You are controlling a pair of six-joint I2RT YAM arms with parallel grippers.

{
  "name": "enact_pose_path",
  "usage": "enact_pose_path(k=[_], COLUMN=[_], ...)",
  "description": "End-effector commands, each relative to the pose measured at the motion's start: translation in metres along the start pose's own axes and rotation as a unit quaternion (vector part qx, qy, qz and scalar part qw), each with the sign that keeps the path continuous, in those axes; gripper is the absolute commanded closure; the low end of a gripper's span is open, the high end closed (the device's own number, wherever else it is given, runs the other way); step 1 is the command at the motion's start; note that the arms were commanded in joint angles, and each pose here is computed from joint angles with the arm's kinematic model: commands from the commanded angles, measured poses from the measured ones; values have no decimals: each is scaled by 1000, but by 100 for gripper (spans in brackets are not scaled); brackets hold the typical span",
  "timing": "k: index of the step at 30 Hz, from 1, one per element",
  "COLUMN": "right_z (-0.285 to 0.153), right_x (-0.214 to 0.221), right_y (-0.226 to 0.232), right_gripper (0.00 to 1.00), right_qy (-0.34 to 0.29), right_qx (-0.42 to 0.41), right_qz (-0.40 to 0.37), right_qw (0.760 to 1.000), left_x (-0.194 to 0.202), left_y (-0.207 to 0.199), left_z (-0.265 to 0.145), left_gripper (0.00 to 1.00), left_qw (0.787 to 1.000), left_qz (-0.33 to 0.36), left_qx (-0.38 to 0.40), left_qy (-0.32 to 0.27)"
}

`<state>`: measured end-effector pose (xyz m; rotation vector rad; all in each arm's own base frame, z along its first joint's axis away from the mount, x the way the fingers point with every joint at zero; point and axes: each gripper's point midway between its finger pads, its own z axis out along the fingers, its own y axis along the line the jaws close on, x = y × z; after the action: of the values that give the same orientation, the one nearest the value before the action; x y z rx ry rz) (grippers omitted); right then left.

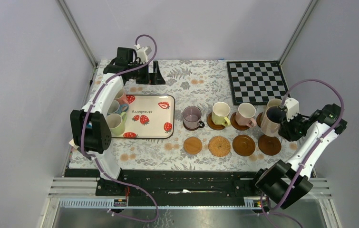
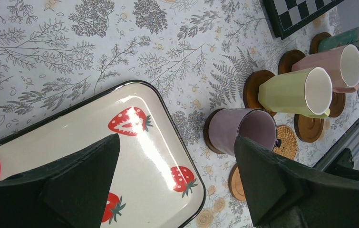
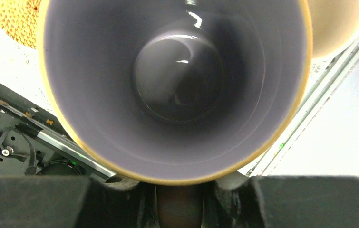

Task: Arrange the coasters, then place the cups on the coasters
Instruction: Place the cup on the coaster.

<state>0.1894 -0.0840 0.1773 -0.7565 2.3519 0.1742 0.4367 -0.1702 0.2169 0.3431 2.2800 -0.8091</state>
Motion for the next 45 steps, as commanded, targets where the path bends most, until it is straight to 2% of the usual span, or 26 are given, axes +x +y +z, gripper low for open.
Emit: enact_pose_path(k=[1, 19, 31, 45], right_z=[3, 22, 35, 45], right_x=[-4, 36, 49, 63], right_y=[-4, -12, -12, -15], right_gripper=[100, 100, 100, 100], right_qy=[-31, -14, -42, -46], right_qx=[1, 4, 19, 9], right_qz=[-41, -46, -42, -50], right_qw=[999, 999, 998, 998], left_x=[-29, -38, -42, -38], left_y=[-8, 0, 6, 4], left_z=[-5, -4, 2, 4], left_gripper=[1, 1, 1, 1], left_qw=[999, 999, 999, 998], left_qz=[21, 36, 32, 39], left_qx=[0, -22, -25, -28], left_qy=[-33, -2, 22, 35])
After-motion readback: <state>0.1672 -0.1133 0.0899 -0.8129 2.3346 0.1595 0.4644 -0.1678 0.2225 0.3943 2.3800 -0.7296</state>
